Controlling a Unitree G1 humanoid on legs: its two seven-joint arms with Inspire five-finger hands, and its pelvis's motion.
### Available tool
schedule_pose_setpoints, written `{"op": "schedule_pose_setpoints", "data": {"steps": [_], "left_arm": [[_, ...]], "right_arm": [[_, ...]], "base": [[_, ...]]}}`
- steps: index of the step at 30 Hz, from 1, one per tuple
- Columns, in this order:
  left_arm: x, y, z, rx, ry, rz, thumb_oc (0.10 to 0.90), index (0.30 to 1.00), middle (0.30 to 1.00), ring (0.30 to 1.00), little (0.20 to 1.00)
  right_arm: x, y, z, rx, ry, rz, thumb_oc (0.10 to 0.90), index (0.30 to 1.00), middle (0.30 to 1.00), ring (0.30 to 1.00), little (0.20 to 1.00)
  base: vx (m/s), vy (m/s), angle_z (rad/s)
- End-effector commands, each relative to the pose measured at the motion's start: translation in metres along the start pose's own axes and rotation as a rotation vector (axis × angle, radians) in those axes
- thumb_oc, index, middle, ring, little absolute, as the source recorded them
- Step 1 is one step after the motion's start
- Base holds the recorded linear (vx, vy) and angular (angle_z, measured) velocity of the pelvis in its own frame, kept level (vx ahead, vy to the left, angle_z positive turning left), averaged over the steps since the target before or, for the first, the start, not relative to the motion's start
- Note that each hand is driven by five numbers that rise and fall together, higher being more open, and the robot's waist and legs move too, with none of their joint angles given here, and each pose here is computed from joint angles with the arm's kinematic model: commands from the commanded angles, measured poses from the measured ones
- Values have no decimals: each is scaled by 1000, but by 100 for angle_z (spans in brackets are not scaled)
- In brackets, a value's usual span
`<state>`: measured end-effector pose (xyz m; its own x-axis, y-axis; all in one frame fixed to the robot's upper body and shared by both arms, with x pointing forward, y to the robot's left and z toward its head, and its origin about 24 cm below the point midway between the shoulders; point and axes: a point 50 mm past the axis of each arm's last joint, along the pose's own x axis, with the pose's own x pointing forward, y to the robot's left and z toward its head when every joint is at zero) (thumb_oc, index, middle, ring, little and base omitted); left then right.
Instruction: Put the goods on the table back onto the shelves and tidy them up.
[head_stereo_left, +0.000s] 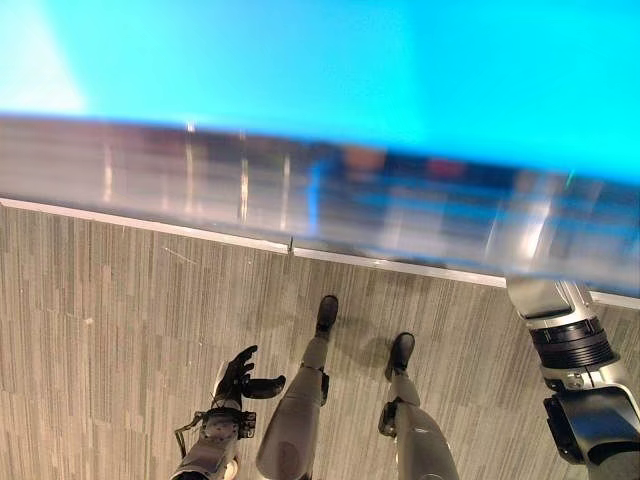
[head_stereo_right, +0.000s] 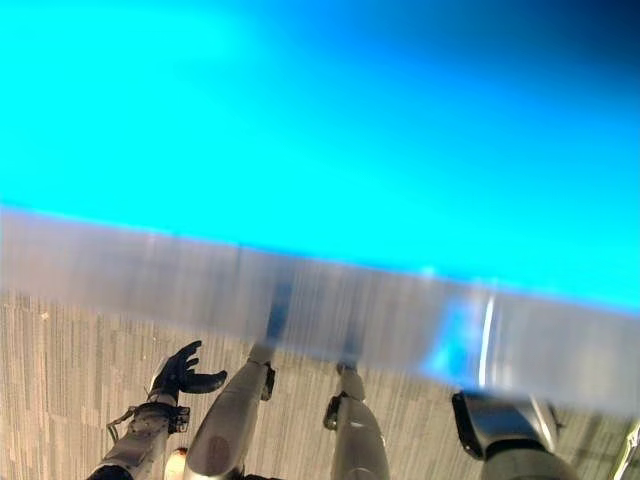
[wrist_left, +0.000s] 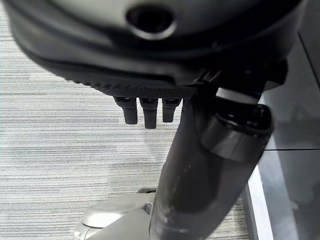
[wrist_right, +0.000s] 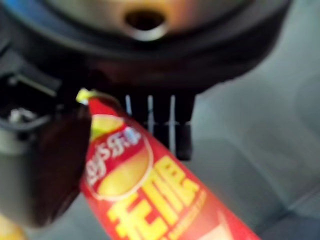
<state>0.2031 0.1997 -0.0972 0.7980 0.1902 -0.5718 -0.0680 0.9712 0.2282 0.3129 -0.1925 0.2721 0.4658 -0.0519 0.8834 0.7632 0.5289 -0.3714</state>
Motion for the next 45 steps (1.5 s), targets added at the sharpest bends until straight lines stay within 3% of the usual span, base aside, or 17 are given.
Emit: {"op": "schedule_pose_setpoints", "data": {"steps": [1, 9, 34, 45], "left_arm": [[-7, 22, -13, 53, 11, 81, 800, 900, 900, 900, 900], [-8, 23, -13, 64, 5, 87, 800, 900, 900, 900, 900], [-2, 21, -27, 69, 110, 133, 800, 900, 900, 900, 900], [-3, 21, -35, 83, 156, 151, 800, 900, 900, 900, 900]], "right_arm": [[17, -41, 33, 36, -186, -268, 400, 300, 300, 300, 300], [0, -40, 25, 47, -137, -266, 400, 300, 300, 300, 300], [-17, -6, 53, 360, -126, -98, 400, 300, 300, 300, 300], [-13, -8, 49, 273, -148, -106, 400, 300, 300, 300, 300]], "base": [[0, 0, 0], [0, 0, 0], [-1, 1, 0], [0, 0, 0]]}}
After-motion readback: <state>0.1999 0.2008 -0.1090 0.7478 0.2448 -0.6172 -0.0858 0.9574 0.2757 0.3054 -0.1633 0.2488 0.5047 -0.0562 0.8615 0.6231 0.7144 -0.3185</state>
